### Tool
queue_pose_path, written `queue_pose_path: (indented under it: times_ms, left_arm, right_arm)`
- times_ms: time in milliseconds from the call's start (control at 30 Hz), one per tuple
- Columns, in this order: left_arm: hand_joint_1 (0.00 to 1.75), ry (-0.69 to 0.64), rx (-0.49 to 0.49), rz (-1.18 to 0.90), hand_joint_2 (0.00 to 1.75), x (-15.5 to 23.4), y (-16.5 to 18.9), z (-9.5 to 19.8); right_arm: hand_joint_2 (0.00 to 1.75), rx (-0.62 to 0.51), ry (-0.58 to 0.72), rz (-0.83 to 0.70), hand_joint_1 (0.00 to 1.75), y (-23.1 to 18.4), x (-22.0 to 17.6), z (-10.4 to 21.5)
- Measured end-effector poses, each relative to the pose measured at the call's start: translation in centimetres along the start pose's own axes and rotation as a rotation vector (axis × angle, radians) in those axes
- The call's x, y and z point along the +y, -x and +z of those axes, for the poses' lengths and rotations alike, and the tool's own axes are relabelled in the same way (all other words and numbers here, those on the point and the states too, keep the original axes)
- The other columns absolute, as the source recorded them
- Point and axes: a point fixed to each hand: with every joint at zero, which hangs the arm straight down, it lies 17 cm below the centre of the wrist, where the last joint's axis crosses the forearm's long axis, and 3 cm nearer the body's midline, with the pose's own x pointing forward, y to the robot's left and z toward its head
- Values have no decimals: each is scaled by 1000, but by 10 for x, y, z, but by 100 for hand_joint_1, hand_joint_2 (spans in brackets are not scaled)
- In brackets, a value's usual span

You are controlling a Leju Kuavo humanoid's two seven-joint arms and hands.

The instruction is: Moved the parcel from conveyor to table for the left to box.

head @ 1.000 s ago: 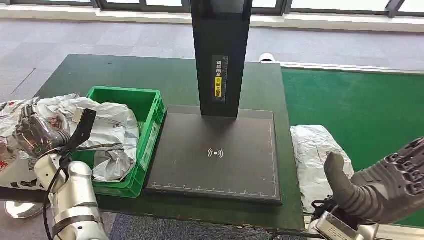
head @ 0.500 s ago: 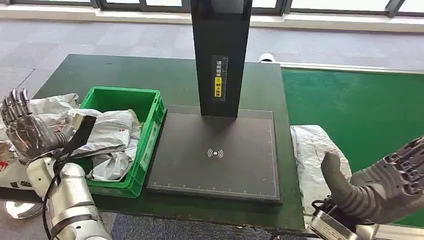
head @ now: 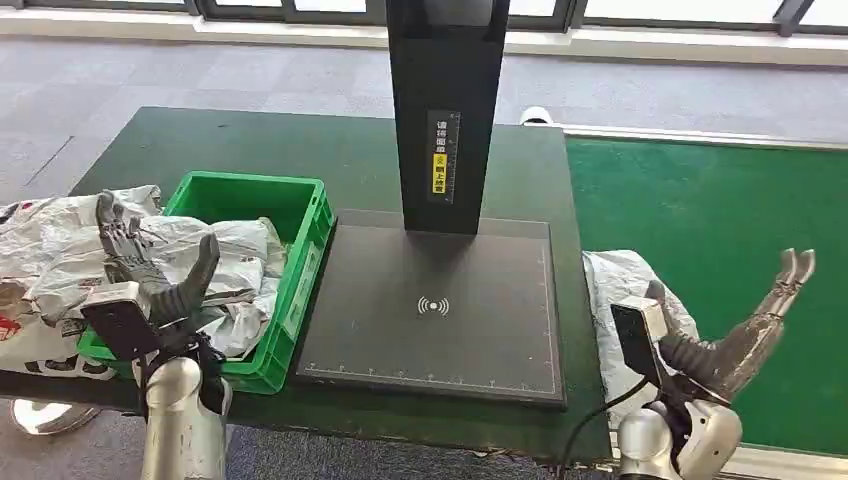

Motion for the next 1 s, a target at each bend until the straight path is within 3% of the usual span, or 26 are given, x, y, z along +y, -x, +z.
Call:
queue_pose_path:
  times_ms: [400,800,1000]
  left_arm:
    - [0,154,11,121,175,-37,-15,31]
    - [0,181,11,129,175,-45,-18,37]
    - [0,205,5,130,175,-53,-21,39]
  right_arm:
    - [175,197,-141,54,0,71,50,37]
    - [175,282,-241,45,0,86,86,60]
    - [175,427,-413,93,0,114,130,96]
